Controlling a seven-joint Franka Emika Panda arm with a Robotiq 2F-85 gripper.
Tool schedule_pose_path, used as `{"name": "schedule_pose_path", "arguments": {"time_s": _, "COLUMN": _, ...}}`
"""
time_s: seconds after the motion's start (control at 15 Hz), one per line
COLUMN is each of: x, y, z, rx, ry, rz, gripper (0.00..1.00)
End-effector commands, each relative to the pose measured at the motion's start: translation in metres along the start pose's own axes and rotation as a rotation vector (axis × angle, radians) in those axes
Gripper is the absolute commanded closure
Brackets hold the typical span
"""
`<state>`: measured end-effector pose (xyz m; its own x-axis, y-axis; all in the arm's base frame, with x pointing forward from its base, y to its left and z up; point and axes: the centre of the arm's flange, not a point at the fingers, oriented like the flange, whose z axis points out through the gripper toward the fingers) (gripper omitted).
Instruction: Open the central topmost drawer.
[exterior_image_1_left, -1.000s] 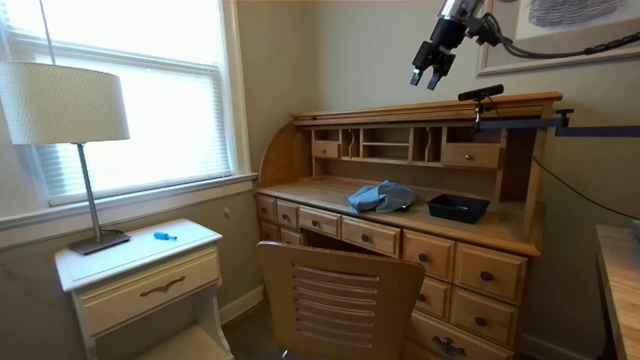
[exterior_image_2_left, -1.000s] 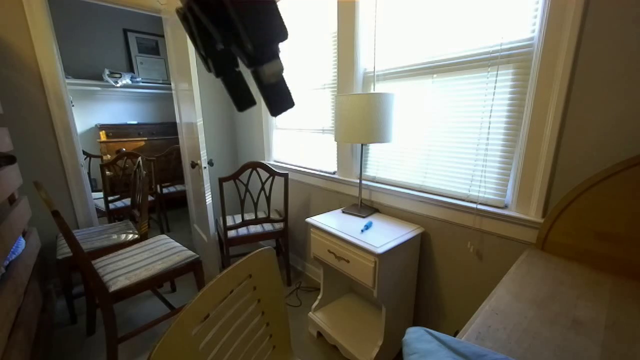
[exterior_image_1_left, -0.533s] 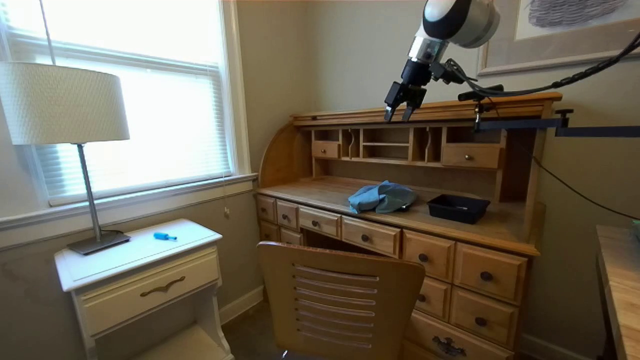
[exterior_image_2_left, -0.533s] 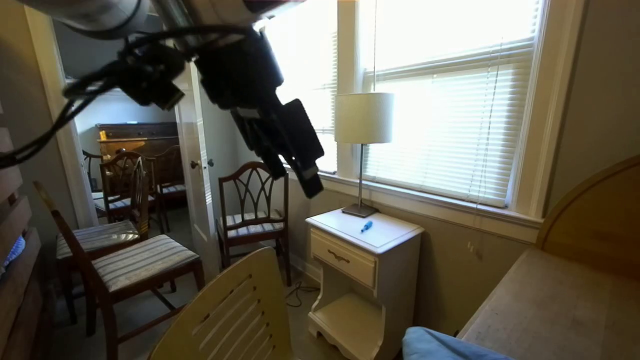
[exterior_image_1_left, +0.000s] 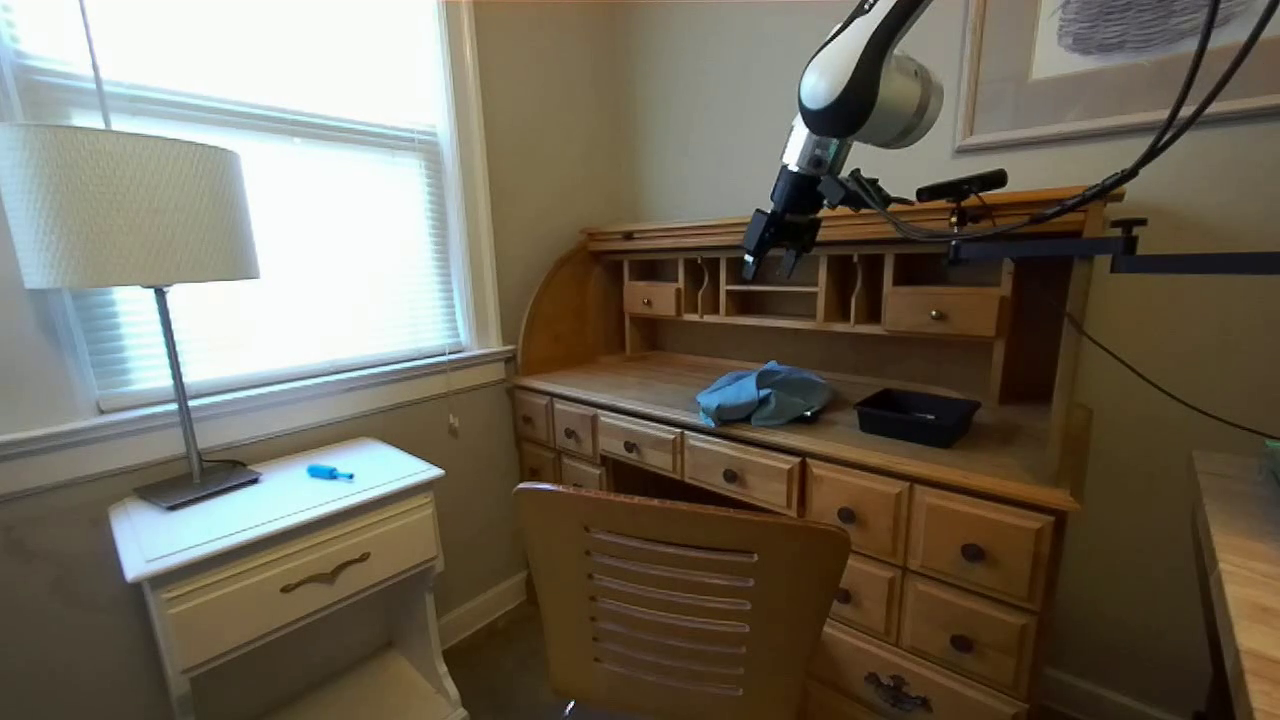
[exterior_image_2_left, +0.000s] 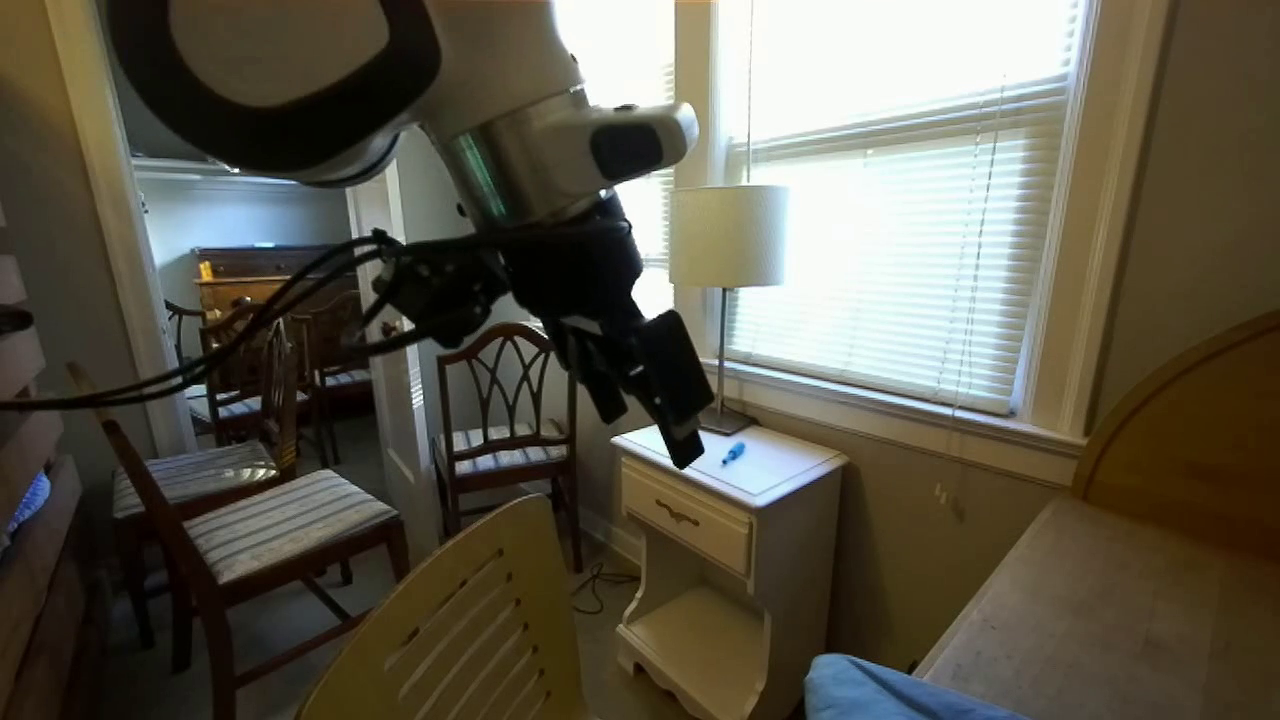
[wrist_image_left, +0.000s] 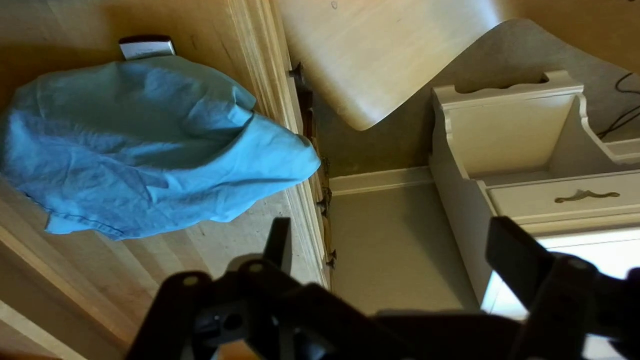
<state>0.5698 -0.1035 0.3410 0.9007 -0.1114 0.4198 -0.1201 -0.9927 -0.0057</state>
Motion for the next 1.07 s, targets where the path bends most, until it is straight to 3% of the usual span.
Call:
{"name": "schedule_pose_path", "arguments": {"time_s": 0.0, "x": 0.001, "y": 0.0, "z": -0.001, "rx": 0.0, "ry": 0.002, "rz": 0.0, "gripper": 0.0}}
{"name": "schedule_pose_path", "arguments": {"time_s": 0.13, "x": 0.003, "y": -0.003, "z": 0.002, "rx": 0.009, "ry": 0.021, "rz": 0.013, "gripper": 0.0}}
{"name": "schedule_pose_path", "arguments": {"time_s": 0.33, "x": 0.016, "y": -0.018, "z": 0.04, "rx": 0.001, "ry": -0.013, "rz": 0.016, "gripper": 0.0}}
{"name": "schedule_pose_path", "arguments": {"time_s": 0.67, "x": 0.026, "y": -0.06, "z": 0.119, "rx": 0.038, "ry": -0.107, "rz": -0.043, "gripper": 0.0}}
{"name": "schedule_pose_path", "arguments": {"time_s": 1.0, "x": 0.04, "y": -0.067, "z": 0.197, "rx": 0.013, "ry": -0.128, "rz": -0.039, "gripper": 0.0}}
